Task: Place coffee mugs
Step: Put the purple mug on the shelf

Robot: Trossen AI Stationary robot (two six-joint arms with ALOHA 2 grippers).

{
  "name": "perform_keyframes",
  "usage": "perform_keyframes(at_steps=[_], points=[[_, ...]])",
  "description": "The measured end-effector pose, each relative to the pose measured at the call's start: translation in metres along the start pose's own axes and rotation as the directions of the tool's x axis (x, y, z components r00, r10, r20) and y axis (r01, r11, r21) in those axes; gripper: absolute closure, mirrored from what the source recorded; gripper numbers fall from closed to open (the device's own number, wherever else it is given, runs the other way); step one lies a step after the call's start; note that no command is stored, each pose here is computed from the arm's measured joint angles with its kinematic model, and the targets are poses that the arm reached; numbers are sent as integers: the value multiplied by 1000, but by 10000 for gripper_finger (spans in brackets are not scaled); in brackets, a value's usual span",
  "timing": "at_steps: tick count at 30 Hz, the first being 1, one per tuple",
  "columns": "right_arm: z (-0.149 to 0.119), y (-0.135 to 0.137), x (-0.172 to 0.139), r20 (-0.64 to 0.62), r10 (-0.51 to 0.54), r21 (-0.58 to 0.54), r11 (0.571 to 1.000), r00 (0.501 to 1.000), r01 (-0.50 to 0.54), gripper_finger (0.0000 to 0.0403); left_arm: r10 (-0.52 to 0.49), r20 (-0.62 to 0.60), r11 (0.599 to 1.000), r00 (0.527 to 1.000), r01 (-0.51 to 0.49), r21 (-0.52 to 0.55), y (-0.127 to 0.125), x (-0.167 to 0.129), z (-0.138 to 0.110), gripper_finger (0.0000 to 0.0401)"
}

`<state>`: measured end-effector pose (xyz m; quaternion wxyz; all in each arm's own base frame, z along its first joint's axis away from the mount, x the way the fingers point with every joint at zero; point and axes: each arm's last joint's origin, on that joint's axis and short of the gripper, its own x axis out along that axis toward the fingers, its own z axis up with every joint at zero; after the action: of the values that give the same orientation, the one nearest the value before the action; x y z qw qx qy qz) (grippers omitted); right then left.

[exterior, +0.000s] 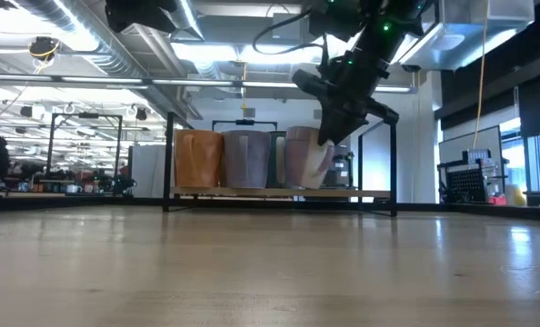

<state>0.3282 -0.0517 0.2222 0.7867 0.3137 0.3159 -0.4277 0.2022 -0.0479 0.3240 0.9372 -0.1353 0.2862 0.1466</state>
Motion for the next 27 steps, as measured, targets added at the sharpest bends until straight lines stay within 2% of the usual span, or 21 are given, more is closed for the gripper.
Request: perform_keyframes(at_steps=[13,27], points=[[1,10,11,40,68,-11,998,997,-68,360,15,5,1000,1000,-15,15,3,1,2,232],[3,13,13,96,75,-1,997,993,-75,287,8,8,1000,1000,-8,12,3,1,2,232]])
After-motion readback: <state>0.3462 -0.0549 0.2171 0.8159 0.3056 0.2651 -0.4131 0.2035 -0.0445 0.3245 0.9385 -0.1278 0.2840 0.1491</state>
